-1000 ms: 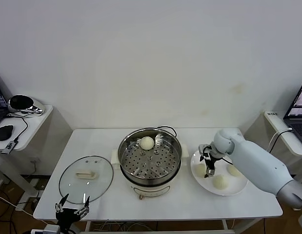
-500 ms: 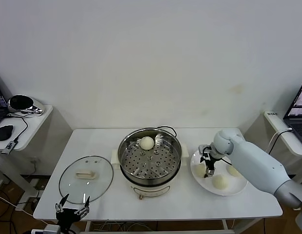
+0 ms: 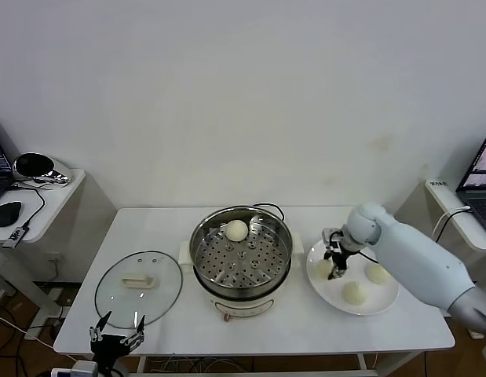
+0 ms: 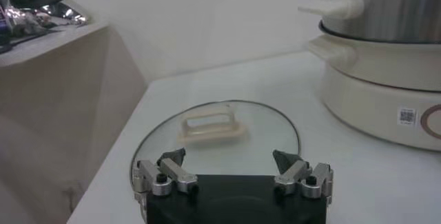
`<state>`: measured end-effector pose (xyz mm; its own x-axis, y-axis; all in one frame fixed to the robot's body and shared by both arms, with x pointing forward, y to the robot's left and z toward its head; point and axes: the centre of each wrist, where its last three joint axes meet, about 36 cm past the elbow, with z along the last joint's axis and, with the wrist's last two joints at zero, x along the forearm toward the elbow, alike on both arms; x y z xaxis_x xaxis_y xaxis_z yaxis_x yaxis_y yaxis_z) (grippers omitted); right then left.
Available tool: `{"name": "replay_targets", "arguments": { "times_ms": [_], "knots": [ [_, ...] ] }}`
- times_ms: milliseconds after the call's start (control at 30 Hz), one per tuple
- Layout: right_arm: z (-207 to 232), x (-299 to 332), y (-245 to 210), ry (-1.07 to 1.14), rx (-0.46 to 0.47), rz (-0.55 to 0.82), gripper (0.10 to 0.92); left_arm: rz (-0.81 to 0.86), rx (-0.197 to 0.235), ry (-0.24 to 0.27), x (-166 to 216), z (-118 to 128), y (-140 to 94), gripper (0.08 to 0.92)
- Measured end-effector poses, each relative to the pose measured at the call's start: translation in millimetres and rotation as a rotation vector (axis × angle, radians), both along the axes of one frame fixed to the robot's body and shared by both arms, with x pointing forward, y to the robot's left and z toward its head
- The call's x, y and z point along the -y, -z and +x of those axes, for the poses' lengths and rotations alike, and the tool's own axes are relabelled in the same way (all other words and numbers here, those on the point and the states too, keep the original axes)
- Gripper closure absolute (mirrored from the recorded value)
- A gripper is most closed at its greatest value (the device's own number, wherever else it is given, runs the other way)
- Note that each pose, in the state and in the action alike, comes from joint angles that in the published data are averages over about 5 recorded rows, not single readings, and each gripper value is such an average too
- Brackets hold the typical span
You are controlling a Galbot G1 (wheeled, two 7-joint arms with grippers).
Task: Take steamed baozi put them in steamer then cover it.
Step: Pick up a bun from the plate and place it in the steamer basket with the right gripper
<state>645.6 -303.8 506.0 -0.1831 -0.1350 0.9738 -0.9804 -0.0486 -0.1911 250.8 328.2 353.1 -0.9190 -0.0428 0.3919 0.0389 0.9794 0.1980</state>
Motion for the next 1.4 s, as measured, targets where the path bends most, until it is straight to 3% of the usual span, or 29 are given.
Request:
{"name": "replay_targets", "arguments": {
  "times_ms": [400,633,933,1400],
  "knots": [
    [1.9,-26.6,-148.1,-0.07,0.067,0.065,0.428,0.03,0.034,0.01,-5.0,5.9,-16.7,0.177],
    [0.1,-73.2,-193.0,-0.124,0.051,0.106,0.428,0.061,0.06,0.005,-8.6,5.1,-26.9,0.177],
    [5.7,-154.0,-197.8,-0.186,-0.025,0.128,0.428,0.064,0.093,-0.003,-4.0,3.8,-39.7,0.177],
    [18.5,-280.4,-153.4,-0.233,-0.127,0.084,0.428,0.055,0.138,-0.016,-2.3,7.4,-51.4,0.177]
  ]
}}
